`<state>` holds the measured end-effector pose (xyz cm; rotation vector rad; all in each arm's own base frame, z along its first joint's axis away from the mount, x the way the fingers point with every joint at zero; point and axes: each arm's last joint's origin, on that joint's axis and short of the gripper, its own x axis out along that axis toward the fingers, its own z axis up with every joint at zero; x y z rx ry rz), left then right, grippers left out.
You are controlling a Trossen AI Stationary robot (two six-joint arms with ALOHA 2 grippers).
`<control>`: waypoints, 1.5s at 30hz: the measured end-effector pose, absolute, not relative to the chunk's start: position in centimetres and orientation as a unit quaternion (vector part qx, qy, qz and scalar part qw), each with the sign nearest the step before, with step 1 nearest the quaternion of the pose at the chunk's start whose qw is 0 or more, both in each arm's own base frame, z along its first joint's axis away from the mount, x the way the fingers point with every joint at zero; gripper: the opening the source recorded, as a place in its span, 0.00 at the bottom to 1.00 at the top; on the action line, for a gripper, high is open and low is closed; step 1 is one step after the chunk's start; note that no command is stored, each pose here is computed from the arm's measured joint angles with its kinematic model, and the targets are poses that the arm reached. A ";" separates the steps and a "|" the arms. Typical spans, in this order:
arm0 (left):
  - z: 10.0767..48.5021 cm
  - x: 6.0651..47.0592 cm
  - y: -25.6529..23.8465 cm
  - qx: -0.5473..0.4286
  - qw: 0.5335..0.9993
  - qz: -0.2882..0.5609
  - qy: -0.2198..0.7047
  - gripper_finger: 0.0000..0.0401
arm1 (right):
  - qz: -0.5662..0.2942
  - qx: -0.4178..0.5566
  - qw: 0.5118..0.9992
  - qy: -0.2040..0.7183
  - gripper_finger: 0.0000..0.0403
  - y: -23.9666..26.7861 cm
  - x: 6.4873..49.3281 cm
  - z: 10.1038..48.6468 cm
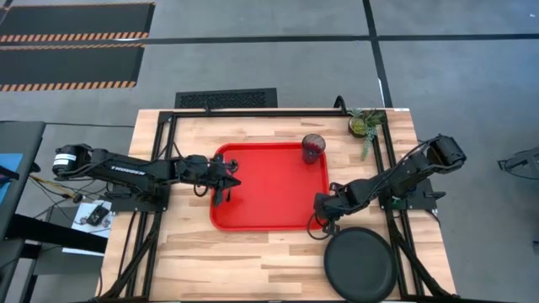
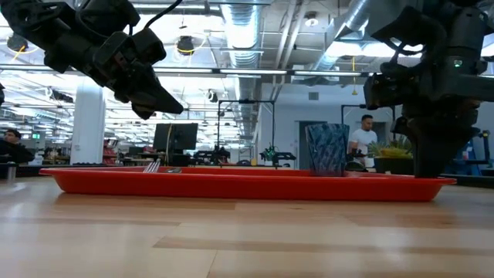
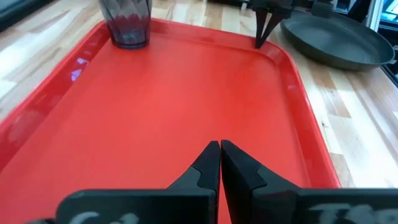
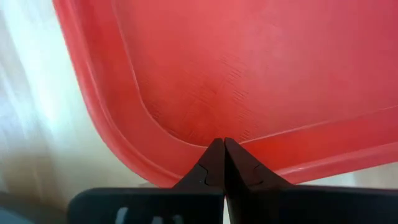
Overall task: Pick and place plate/cup/fork/spoon on tray
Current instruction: Adjust the red serving tray, then put the black plate on the red serving tray
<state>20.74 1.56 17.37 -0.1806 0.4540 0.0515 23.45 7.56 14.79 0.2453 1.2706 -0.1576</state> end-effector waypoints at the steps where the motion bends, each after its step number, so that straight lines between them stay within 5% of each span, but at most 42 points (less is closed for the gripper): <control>1: 17.4 20.8 1.6 -0.086 0.971 0.024 0.223 0.00 | -0.072 0.114 0.797 0.588 0.03 7.5 23.4 15.0; 9: 17.6 20.8 1.6 -0.077 0.973 0.022 0.215 0.00 | -0.044 0.129 0.830 0.541 0.03 8.2 22.0 18.2; 15: 17.6 20.8 1.6 -0.077 0.973 0.022 0.215 0.00 | -0.050 0.146 0.803 0.576 0.05 9.7 18.6 19.6; 26: 17.5 20.8 1.6 -0.076 0.973 0.021 0.216 0.00 | -0.021 0.118 0.750 0.650 0.41 11.5 17.1 18.3; 31: 17.5 20.6 1.5 -0.066 0.984 0.010 0.165 0.00 | -0.021 0.106 0.730 0.675 0.49 11.0 18.2 16.8; 37: 15.6 18.6 1.3 -0.083 0.992 0.003 0.093 0.00 | 0.016 0.117 0.717 0.687 0.46 10.6 19.5 15.9; 45: 14.2 17.2 1.3 -0.104 0.991 0.017 0.081 0.00 | 0.042 0.123 0.701 0.701 0.29 10.8 19.8 15.1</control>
